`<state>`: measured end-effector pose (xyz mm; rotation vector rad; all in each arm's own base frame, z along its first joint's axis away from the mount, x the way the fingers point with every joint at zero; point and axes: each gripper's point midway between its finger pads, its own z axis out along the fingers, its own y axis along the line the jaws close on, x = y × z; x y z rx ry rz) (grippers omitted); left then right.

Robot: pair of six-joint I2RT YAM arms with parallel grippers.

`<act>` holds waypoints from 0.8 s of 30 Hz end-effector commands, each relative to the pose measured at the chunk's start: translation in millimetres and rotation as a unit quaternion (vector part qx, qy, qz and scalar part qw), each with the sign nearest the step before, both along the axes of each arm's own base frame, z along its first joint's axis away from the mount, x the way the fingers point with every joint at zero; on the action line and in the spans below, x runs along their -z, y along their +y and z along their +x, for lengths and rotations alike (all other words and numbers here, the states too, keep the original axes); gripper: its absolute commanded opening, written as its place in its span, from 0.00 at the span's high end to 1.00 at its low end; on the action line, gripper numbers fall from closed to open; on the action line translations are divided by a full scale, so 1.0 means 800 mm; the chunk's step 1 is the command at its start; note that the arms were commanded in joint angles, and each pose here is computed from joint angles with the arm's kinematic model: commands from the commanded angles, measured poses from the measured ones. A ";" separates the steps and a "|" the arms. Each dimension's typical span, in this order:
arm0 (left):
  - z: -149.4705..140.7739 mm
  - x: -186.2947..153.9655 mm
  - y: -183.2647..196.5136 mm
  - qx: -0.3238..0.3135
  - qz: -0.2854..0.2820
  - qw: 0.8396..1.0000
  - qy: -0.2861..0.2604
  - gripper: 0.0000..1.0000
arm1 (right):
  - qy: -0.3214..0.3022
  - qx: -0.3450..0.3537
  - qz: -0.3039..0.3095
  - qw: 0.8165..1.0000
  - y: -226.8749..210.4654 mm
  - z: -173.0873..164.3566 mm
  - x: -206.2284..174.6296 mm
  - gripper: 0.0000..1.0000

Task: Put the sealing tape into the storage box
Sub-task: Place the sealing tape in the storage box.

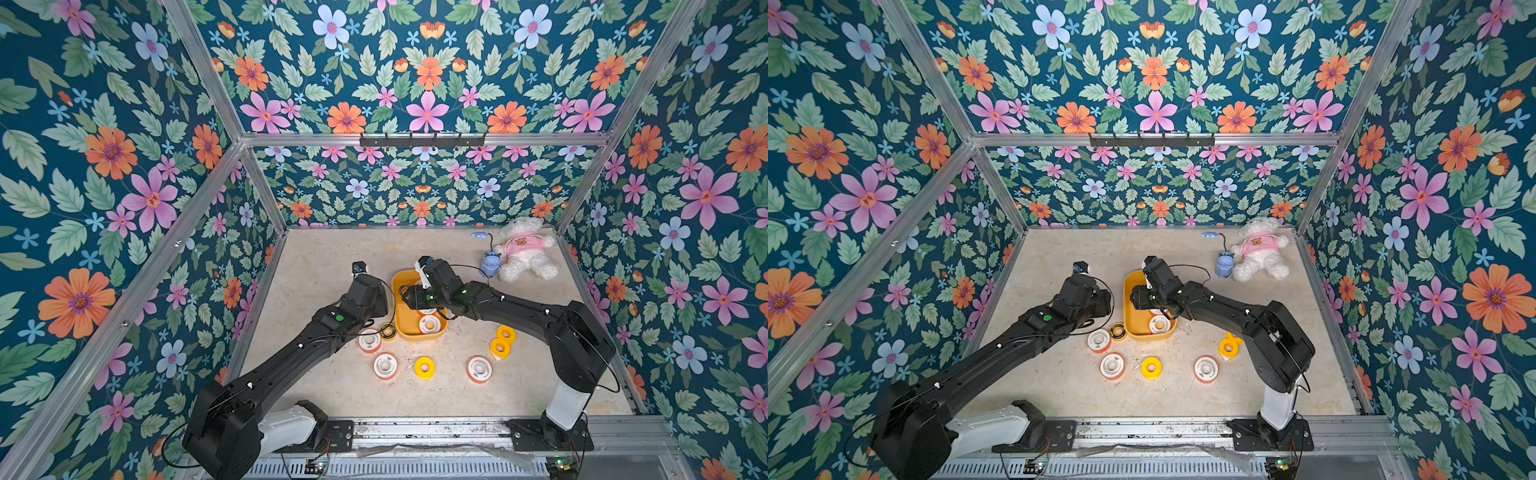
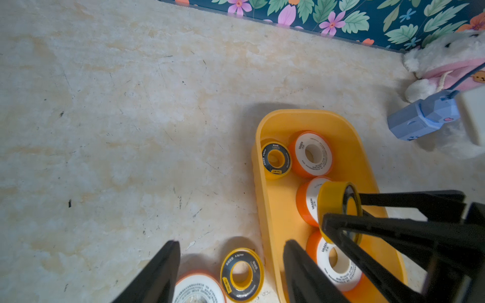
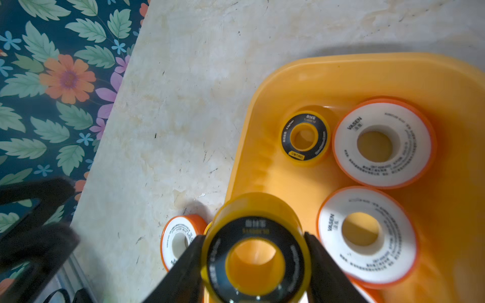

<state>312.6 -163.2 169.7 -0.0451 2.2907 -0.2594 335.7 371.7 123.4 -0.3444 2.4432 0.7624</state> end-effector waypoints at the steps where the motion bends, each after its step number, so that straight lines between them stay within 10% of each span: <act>1: 0.000 -0.002 0.004 -0.004 -0.006 1.000 -0.001 0.32 | -0.004 0.005 -0.021 1.000 -0.001 0.008 0.010 0.49; 24: -0.001 0.004 0.016 -0.010 -0.006 1.000 0.005 0.31 | -0.001 0.013 -0.123 0.992 0.006 0.029 0.060 0.49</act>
